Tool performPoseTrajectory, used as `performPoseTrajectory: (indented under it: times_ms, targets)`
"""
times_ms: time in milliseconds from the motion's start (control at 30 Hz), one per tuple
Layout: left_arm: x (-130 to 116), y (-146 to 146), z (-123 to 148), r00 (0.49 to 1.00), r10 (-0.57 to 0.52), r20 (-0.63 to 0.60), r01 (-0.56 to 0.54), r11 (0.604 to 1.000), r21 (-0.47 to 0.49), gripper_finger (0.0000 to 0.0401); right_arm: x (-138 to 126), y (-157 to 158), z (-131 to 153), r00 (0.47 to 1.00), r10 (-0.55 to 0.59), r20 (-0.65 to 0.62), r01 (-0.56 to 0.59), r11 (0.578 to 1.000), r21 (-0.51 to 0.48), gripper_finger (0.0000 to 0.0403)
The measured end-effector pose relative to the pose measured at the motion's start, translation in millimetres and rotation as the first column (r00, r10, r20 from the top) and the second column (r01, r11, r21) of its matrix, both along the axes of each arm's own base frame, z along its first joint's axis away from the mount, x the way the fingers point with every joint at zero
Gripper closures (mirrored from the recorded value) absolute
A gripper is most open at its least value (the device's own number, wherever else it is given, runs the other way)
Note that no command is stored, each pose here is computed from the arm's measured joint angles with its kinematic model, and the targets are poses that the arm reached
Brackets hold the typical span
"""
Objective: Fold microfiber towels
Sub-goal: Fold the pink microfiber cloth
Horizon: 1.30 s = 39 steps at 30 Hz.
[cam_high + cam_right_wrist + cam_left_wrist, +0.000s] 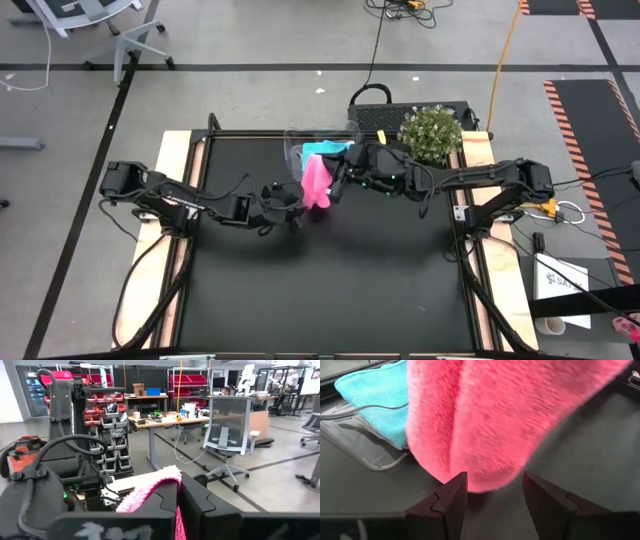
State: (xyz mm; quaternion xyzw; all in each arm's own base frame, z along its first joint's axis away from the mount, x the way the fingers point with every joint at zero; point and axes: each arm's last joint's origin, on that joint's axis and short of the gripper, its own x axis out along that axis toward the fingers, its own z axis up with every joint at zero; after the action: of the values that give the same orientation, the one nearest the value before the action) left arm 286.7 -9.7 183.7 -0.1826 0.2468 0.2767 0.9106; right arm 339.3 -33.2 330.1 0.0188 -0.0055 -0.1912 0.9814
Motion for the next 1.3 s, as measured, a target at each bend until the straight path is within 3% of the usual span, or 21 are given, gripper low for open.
performPoseTrajectory:
  times_ms: [367,600,833,1100,1300]
  targets:
    - [0.2,1.9,0.7,0.999,0.031,0.012,-0.031,0.999,0.009,0.021,0.6,-13.9,-1.6,0.999,-0.041,-0.003,0.041,0.999,-0.025,0.0403]
    - [23.3,0.6,-10.5,0.988,0.029,0.151,-0.034,0.999,0.034,0.021,9.7,-14.5,-11.3,0.999,-0.035,-0.002,0.035,0.999,-0.023,0.0403]
    - [28.1,0.5,-40.5,0.998,0.031,0.045,-0.034,0.997,0.067,0.021,10.3,-12.7,-7.7,0.999,0.033,0.034,-0.032,0.999,-0.028,0.0403]
    - [28.3,12.3,-36.4,0.993,0.107,0.052,-0.114,0.982,0.153,0.021,10.9,-10.9,-9.0,0.996,0.08,0.036,-0.08,0.997,0.014,0.0403]
    - [27.7,20.3,-36.7,0.986,0.153,0.062,-0.16,0.977,0.139,0.021,11.0,-10.4,-9.3,0.995,0.098,0.034,-0.098,0.995,0.014,0.0403]
